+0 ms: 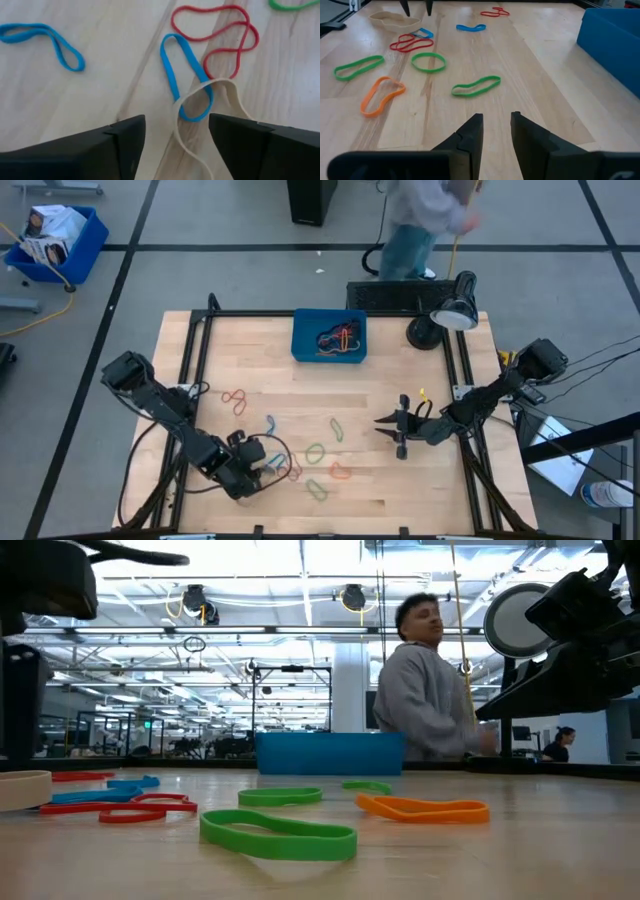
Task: Pick and place rubber bands into bin
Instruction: Put the brown rubber band into the blue bin
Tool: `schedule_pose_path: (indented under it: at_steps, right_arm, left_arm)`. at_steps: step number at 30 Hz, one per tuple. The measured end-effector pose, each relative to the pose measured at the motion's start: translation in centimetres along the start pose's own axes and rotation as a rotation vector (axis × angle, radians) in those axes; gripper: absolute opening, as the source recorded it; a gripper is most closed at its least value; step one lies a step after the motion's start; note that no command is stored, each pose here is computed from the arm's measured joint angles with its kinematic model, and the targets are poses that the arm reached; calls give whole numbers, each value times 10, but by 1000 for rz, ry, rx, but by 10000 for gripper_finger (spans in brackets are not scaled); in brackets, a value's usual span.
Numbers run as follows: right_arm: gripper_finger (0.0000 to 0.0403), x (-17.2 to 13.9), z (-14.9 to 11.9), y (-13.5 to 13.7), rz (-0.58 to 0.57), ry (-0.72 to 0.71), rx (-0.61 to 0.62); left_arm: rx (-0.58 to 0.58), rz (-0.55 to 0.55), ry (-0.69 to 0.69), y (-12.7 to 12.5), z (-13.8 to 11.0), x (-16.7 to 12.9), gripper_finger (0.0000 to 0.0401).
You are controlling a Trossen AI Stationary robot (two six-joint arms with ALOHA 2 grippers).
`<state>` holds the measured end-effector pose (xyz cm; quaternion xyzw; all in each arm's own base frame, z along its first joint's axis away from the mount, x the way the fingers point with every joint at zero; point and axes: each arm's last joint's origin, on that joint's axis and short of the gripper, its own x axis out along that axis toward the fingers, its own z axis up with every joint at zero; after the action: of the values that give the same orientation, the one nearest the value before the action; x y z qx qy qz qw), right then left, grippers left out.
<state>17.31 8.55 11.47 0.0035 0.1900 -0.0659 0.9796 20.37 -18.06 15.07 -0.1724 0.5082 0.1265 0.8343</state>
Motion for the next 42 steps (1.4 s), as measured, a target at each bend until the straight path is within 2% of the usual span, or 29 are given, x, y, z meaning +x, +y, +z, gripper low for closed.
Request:
schedule_pose_path:
  at_steps: [6, 15, 21, 27, 34, 39, 42]
  right_arm:
    - [91, 0, 0, 0, 0, 1, -1]
    - [91, 0, 0, 0, 0, 1, -2]
    - [91, 0, 0, 0, 0, 1, -2]
    - [91, 0, 0, 0, 0, 1, -6]
    - [91, 0, 0, 0, 0, 0, -8]
    - [91, 0, 0, 0, 0, -1, -9]
    - [91, 0, 0, 0, -2, -1, -9]
  left_arm:
    - [28, -55, -32, 3, -1, 8, 154]
    - [113, -49, -31, 3, -1, 8, 12]
    - [127, -44, -41, 3, -1, 8, 6]
    - [104, -17, -135, 2, 3, 3, 4]
    - [91, 5, -378, 2, 22, -29, 3]
    - [83, 60, -605, 11, 47, -59, 3]
    - [109, 112, -683, 20, 69, -65, 3]
